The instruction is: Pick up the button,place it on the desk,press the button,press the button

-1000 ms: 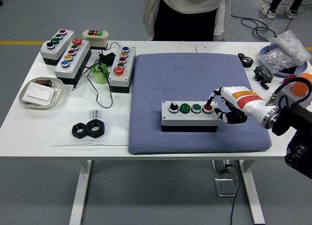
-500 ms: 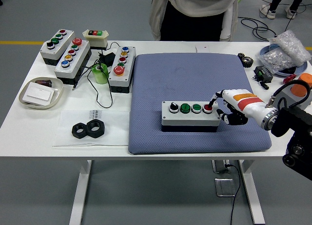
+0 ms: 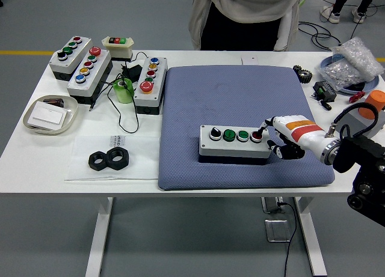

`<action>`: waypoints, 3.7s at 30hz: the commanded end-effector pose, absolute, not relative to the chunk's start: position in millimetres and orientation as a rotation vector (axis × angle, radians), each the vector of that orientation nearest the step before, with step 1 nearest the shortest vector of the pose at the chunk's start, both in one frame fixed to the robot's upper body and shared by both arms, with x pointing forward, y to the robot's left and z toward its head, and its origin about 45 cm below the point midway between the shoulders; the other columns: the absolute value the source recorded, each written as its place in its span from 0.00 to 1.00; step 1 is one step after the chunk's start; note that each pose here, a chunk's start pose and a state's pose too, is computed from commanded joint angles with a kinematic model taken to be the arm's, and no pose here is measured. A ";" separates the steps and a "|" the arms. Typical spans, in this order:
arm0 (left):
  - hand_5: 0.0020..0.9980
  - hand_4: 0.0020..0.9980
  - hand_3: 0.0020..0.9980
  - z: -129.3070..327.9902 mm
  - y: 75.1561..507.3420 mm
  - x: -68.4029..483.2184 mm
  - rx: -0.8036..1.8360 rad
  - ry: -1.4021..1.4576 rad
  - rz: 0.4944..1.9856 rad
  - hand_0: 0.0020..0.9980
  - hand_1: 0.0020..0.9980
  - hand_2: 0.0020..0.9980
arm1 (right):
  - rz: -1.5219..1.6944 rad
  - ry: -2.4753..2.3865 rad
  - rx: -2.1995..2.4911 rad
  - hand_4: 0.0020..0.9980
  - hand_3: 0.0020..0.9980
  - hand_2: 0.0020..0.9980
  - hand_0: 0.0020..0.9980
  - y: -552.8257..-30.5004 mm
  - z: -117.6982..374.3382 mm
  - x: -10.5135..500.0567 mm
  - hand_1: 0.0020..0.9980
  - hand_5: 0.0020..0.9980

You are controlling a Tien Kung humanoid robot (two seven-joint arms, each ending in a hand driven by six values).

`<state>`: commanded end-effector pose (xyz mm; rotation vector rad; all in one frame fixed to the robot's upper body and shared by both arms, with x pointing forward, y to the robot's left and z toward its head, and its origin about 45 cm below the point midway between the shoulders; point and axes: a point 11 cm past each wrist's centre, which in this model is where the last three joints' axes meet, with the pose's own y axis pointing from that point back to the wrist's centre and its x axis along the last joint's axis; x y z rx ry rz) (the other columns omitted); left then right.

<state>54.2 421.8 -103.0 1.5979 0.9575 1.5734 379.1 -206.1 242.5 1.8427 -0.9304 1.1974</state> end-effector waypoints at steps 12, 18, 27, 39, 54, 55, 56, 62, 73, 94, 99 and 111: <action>1.00 0.53 0.76 -102.8 421.1 57.2 1.590 0.956 1.577 0.74 0.77 0.85 | 1.202 -0.931 1.851 0.50 0.63 0.02 0.04 -194.2 239.2 381.0 0.00 0.00; 1.00 0.52 0.76 -102.7 421.1 58.0 1.589 0.955 1.578 0.74 0.77 0.85 | 1.193 -0.910 1.851 0.50 0.64 0.02 0.04 -191.8 233.8 380.6 0.00 0.00; 1.00 0.53 0.76 -102.6 421.1 58.2 1.590 0.955 1.577 0.74 0.77 0.85 | 1.168 -0.851 1.832 0.50 0.63 0.02 0.04 -192.4 219.0 380.0 0.00 0.00; 1.00 0.53 0.76 -102.5 420.9 59.8 1.586 0.951 1.581 0.74 0.77 0.85 | 1.236 -1.009 1.828 0.52 0.64 0.03 0.05 -197.6 253.4 386.3 0.00 0.00; 1.00 0.52 0.76 -102.0 421.9 61.1 1.585 0.948 1.585 0.74 0.77 0.85 | 0.998 -1.830 1.983 0.62 0.90 0.75 0.86 -283.9 343.9 419.1 0.71 0.12; 1.00 0.52 0.76 -102.0 421.9 61.0 1.585 0.948 1.585 0.74 0.77 0.85 | 0.973 -1.883 1.989 0.62 0.90 0.75 0.86 -291.6 346.4 421.0 0.71 0.12; 1.00 0.52 0.76 -102.0 421.9 60.9 1.585 0.949 1.585 0.74 0.77 0.85 | 0.944 -1.929 1.995 0.62 0.90 0.75 0.86 -298.2 347.5 422.5 0.71 0.12; 1.00 0.52 0.76 -102.6 421.3 58.8 1.588 0.953 1.582 0.74 0.77 0.85 | 0.651 -2.189 1.993 0.63 0.90 0.87 0.89 -346.6 332.6 432.9 0.79 0.17; 1.00 0.52 0.76 -103.0 421.6 55.5 1.596 0.955 1.576 0.74 0.77 0.85 | -0.037 -2.506 1.959 0.63 0.88 0.87 0.90 -392.7 282.8 432.6 0.81 0.25; 1.00 0.52 0.76 -102.9 421.2 58.1 1.592 0.953 1.582 0.74 0.77 0.85 | -0.806 -2.679 1.924 0.63 0.87 0.86 0.90 -395.5 256.8 429.8 0.81 0.31; 1.00 0.52 0.76 -102.7 421.2 59.5 1.589 0.952 1.583 0.74 0.77 0.85 | -0.805 -2.691 1.912 0.63 0.87 0.86 0.90 -398.2 258.1 430.2 0.81 0.31; 1.00 0.52 0.76 -102.6 420.5 61.5 1.581 0.951 1.588 0.74 0.77 0.85 | -0.795 -2.702 1.893 0.62 0.87 0.87 0.91 -401.7 257.9 430.8 0.81 0.32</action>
